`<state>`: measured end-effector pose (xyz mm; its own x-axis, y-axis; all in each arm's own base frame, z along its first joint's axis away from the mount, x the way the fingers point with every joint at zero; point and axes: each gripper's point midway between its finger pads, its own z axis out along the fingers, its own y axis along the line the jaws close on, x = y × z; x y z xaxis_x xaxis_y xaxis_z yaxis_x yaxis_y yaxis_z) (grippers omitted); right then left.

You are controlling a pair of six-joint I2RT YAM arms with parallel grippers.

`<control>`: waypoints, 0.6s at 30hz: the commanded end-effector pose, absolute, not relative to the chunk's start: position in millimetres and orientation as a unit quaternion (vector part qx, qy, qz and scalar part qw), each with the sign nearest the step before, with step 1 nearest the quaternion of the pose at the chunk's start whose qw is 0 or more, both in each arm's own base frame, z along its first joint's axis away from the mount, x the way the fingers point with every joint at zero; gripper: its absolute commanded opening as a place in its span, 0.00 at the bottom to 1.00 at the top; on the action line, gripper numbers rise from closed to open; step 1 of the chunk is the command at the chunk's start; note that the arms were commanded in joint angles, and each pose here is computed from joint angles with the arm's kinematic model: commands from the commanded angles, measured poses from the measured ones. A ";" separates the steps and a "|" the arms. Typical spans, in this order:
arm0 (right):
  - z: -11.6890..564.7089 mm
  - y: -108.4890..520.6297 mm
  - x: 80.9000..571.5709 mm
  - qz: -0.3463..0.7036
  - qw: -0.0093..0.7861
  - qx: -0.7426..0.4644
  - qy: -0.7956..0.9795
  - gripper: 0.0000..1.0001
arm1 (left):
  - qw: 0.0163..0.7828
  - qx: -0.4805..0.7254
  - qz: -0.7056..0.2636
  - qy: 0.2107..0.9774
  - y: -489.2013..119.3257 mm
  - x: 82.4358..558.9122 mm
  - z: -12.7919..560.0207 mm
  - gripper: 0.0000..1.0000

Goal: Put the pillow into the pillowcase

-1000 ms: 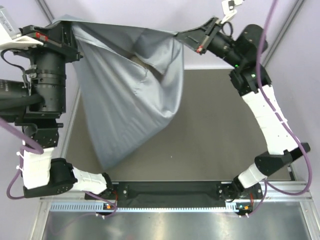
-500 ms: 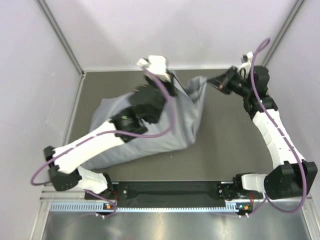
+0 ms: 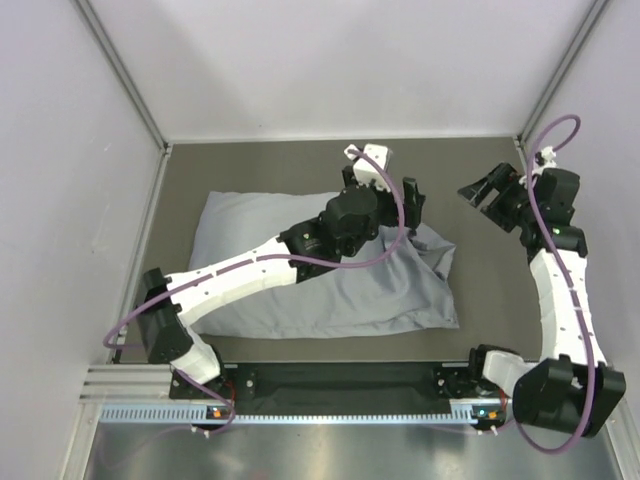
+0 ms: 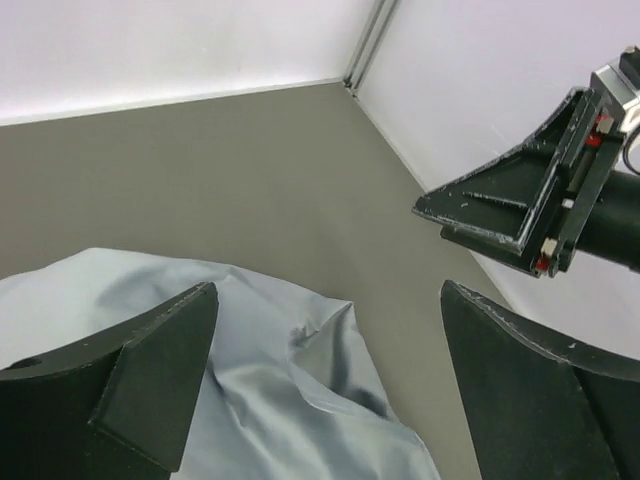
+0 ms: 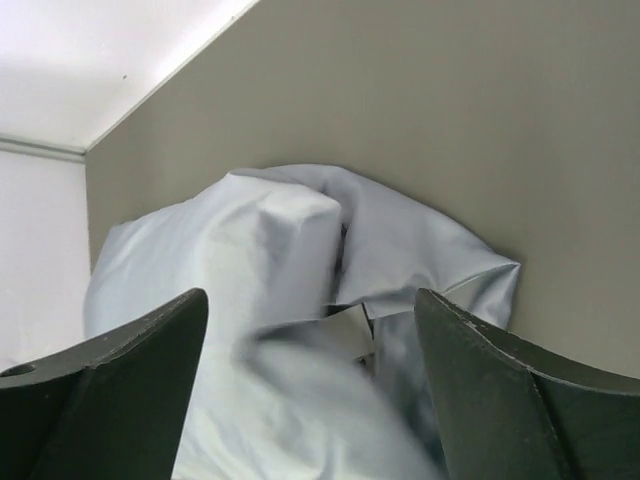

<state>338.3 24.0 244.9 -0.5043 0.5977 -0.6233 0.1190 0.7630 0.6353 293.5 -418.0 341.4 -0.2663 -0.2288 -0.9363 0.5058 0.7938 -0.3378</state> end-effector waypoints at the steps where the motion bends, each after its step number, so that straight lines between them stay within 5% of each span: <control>1: 277.8 12.2 327.1 0.225 0.496 0.198 0.815 0.86 | 0.598 0.096 -0.340 0.719 -410.7 280.1 383.5 0.98; 10: 294.2 44.3 292.9 0.283 0.514 0.133 0.799 0.93 | 0.549 0.033 -0.242 0.799 -300.7 251.1 358.1 0.98; 18: 332.7 50.8 246.7 0.255 0.603 0.069 0.753 0.99 | 0.585 -0.020 -0.268 0.765 -166.2 191.0 348.8 0.98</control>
<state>262.6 47.6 309.5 -0.3617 0.4695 -0.8055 -0.1268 0.8312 0.5414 202.2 -204.9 356.7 -0.3343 -0.3104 -0.8899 0.3324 0.8447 -0.4195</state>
